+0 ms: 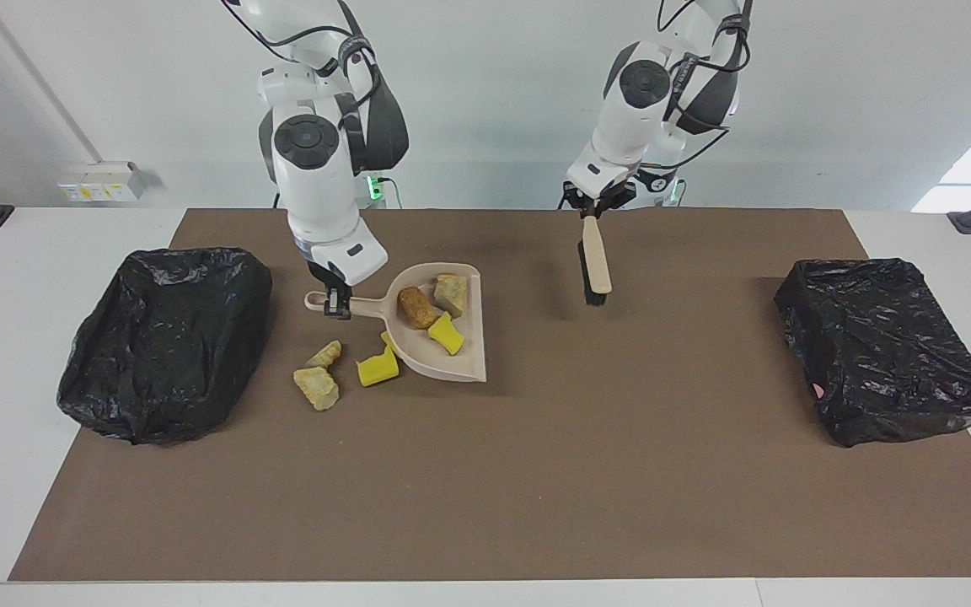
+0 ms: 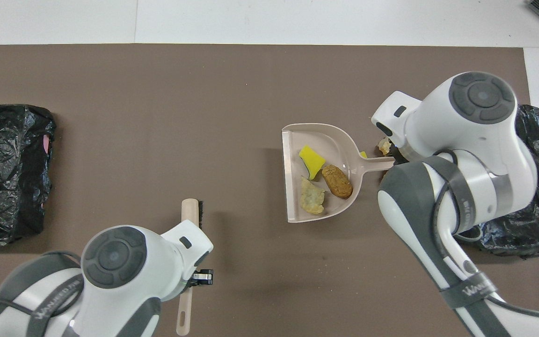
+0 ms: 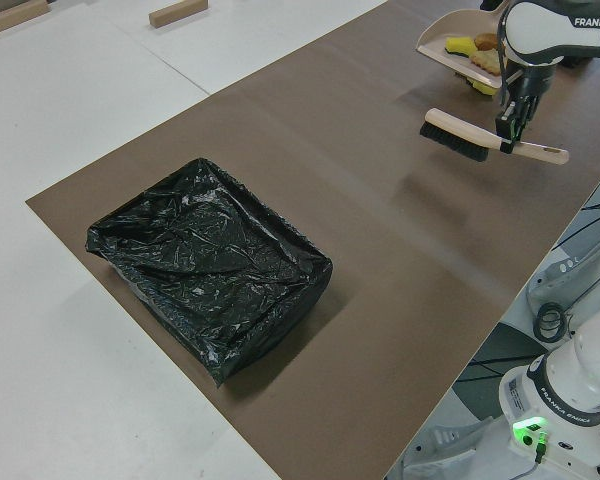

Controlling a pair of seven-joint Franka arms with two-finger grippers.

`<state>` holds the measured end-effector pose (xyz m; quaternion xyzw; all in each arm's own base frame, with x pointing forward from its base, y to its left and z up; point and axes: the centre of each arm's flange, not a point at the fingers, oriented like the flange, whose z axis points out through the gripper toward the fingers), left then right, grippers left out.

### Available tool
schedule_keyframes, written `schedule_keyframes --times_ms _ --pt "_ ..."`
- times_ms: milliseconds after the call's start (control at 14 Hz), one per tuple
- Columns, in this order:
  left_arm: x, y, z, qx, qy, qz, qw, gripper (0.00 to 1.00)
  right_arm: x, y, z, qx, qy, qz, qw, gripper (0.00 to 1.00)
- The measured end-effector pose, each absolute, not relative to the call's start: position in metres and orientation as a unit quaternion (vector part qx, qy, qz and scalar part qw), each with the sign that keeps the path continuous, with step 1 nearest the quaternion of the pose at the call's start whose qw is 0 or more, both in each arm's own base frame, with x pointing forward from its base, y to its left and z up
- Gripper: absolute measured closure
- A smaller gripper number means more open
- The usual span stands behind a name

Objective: Sweep and dump trash in bin
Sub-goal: 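Carry the loaded dustpan to the black bag with the right gripper, then tip the dustpan over the black bag with the right gripper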

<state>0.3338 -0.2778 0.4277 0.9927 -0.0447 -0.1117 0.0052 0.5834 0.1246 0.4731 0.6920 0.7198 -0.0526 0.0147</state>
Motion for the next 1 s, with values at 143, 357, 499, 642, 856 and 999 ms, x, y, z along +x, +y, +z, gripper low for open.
schedule_keyframes --times_ms 143,357,499,642,856,999 --pt "0.315 -0.299 0.404 0.994 -0.051 -0.098 0.005 0.74 0.590 0.094 0.487 0.684 0.728 -0.050 0.015 0.68" --pt "0.303 -0.316 0.390 0.995 -0.040 -0.095 0.001 0.74 0.593 0.037 0.507 0.683 0.729 -0.042 0.020 0.68" --pt "0.297 -0.330 0.379 0.996 -0.028 -0.089 0.002 0.74 0.589 -0.003 0.513 0.690 0.722 -0.049 0.014 0.68" --pt "0.293 -0.343 0.362 0.996 -0.021 -0.087 0.001 0.74 0.586 -0.045 0.514 0.694 0.717 -0.059 0.015 0.68" --pt "0.293 -0.348 0.349 0.996 -0.017 -0.090 -0.002 0.74 0.578 -0.108 0.514 0.713 0.697 -0.074 0.024 0.68" --pt "0.294 -0.348 0.349 0.996 -0.016 -0.090 -0.002 0.54 0.571 -0.149 0.516 0.730 0.677 -0.081 0.038 0.68"
